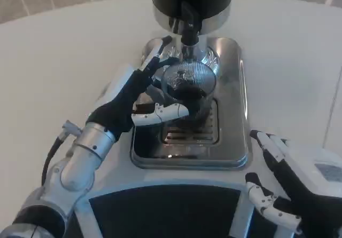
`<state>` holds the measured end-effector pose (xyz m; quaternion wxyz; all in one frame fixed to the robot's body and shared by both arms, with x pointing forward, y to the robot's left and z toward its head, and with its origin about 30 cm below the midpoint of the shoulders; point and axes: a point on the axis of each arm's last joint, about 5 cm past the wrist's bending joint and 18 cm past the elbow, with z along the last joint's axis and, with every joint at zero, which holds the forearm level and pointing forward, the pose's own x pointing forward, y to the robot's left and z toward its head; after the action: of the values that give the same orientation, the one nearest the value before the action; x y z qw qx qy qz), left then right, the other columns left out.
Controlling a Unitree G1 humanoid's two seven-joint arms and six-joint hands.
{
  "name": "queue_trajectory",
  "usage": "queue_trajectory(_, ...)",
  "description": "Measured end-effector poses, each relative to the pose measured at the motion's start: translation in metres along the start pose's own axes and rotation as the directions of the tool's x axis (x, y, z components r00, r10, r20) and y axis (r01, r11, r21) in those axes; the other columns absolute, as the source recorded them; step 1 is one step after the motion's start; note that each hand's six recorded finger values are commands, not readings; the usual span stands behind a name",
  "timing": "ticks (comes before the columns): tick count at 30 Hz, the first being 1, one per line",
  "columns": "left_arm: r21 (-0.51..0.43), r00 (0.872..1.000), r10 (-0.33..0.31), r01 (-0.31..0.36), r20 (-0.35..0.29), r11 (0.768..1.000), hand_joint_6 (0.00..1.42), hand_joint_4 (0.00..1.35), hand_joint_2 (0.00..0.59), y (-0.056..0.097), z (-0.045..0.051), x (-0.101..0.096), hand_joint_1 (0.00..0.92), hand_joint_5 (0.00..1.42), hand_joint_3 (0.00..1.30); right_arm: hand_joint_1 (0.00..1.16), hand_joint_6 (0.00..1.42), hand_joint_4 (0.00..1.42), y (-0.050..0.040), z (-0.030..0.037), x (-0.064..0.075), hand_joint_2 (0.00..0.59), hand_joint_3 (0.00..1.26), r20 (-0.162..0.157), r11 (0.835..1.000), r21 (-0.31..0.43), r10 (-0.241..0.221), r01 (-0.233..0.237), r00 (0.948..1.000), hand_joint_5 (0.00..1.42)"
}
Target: Grasp the cup under the faucet to collect the drink, then remove the cup.
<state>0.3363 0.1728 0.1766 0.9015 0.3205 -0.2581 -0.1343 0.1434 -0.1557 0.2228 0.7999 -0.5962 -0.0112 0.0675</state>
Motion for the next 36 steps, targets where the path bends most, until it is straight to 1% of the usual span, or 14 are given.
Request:
queue_trajectory(11,0.013,1.000,0.006,-0.006,0.003,1.000,1.04,0.27,0.074,-0.003,0.0010,0.001,0.477,0.73,0.00,0.13,0.00,0.00,-0.0008,-0.0012,0.000,0.577,0.00,-0.006,1.000,0.006,-0.005,0.005,1.0000,0.00)
queue_trajectory(15,0.029,1.000,0.002,-0.003,0.008,1.000,1.07,0.30,0.074,-0.005,0.0012,0.001,0.477,0.75,0.00,0.12,0.00,0.00,-0.0009,-0.0017,0.000,0.577,0.00,-0.008,1.000,0.013,-0.004,0.004,1.0000,0.00)
queue_trajectory(19,0.046,1.000,0.012,-0.012,0.012,0.999,1.13,0.31,0.082,-0.006,0.0013,0.001,0.514,0.78,0.01,0.12,0.00,0.00,-0.0011,-0.0023,0.000,0.577,0.00,-0.009,1.000,0.021,-0.004,0.004,1.0000,0.00)
queue_trajectory(23,0.067,1.000,0.017,-0.018,0.017,0.998,1.18,0.32,0.077,-0.009,0.0014,0.001,0.533,0.80,0.01,0.12,0.00,0.00,-0.0010,-0.0027,0.000,0.577,0.00,-0.011,1.000,0.026,-0.003,0.003,0.9999,0.00)
queue_trajectory(25,0.078,1.000,0.018,-0.018,0.009,0.997,1.21,0.33,0.080,-0.009,0.0008,0.001,0.539,0.81,0.01,0.12,0.00,0.00,-0.0009,-0.0028,0.000,0.577,0.00,-0.012,1.000,0.027,-0.002,0.002,0.9999,0.00)
queue_trajectory(26,0.084,1.000,0.013,-0.012,-0.007,0.996,1.22,0.34,0.081,-0.010,-0.0004,0.000,0.540,0.82,0.02,0.12,0.00,0.00,-0.0007,-0.0031,0.000,0.577,0.00,-0.014,1.000,0.028,0.000,0.001,0.9999,0.00)
queue_trajectory(30,0.099,1.000,-0.007,0.010,-0.023,0.995,1.29,0.39,0.081,-0.012,-0.0016,-0.001,0.549,0.86,0.08,0.12,0.00,0.00,0.0001,-0.0037,0.000,0.577,0.00,-0.018,0.999,0.031,0.005,-0.004,0.9998,0.00)
queue_trajectory(31,0.102,1.000,-0.005,0.007,-0.024,0.995,1.32,0.41,0.079,-0.013,-0.0016,-0.001,0.549,0.87,0.11,0.12,0.00,0.00,0.0001,-0.0037,0.000,0.577,0.00,-0.018,0.999,0.032,0.005,-0.005,0.9998,0.00)
queue_trajectory(33,0.105,1.000,-0.003,0.006,-0.027,0.994,1.34,0.44,0.076,-0.014,-0.0017,-0.001,0.546,0.89,0.16,0.12,0.00,0.00,0.0002,-0.0038,0.000,0.577,0.00,-0.020,0.999,0.034,0.005,-0.005,0.9998,0.00)
queue_trajectory(36,0.099,1.000,0.005,-0.002,-0.031,0.995,1.35,0.46,0.081,-0.016,-0.0014,-0.001,0.542,0.90,0.19,0.12,0.00,0.00,0.0004,-0.0039,0.000,0.575,0.00,-0.023,0.999,0.039,0.006,-0.005,0.9997,0.00)
